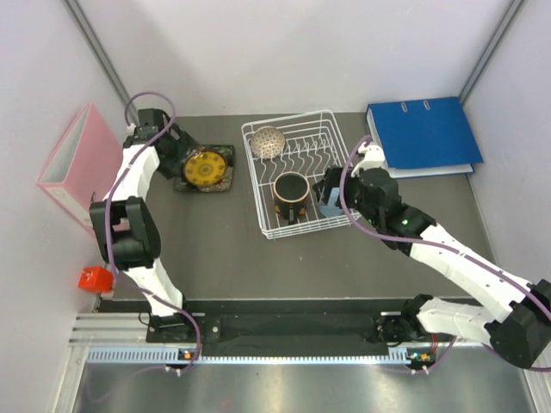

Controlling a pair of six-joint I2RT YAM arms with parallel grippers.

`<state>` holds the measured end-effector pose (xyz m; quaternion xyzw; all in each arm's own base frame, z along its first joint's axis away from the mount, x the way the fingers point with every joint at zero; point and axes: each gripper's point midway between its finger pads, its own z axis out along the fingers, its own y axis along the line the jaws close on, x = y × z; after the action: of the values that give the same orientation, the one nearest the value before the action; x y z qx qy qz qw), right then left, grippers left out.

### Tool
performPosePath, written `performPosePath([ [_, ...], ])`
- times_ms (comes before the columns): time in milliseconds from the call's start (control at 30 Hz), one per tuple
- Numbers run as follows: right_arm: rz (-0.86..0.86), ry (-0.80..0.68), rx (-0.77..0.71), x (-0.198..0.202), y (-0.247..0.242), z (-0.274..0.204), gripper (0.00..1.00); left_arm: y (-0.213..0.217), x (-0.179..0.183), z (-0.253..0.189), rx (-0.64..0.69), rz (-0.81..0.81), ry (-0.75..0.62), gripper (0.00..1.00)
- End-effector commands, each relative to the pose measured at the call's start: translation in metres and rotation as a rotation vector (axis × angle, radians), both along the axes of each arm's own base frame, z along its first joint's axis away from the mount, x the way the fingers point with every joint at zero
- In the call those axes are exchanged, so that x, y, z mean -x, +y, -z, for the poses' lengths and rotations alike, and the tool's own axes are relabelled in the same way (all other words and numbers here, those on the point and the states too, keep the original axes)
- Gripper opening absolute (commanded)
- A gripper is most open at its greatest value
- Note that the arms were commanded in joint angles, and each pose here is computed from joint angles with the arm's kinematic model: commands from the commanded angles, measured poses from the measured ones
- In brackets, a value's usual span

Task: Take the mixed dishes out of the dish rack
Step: Place the plate at the center of the board, then pick up the cup from the dish rack.

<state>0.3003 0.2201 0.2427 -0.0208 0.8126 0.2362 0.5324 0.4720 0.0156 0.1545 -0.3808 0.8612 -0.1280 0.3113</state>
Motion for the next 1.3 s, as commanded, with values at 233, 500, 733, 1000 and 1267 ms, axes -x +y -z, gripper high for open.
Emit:
performPosePath([
  [233,0.297,-0.023,0.254,-0.032,-0.052,-0.007,1.0,-0.132,0.033,-0.076,-0.105,0.283,-0.288,0.99],
  [500,0.381,0.008,0.285,-0.038,-0.063,-0.003,1.0,-0.154,0.079,-0.059,-0.126,0.311,-0.333,0.99],
  [733,0.336,0.081,0.323,-0.034,-0.06,0.037,0.98,-0.147,0.108,-0.052,-0.147,0.319,-0.319,0.99],
  [1000,0.249,0.127,0.313,-0.039,-0.032,0.063,0.98,-0.157,0.124,-0.047,-0.112,0.346,-0.319,0.99],
  [1267,0.209,0.157,0.34,-0.052,-0.015,0.079,1.0,-0.154,0.132,-0.04,-0.123,0.352,-0.299,0.99],
])
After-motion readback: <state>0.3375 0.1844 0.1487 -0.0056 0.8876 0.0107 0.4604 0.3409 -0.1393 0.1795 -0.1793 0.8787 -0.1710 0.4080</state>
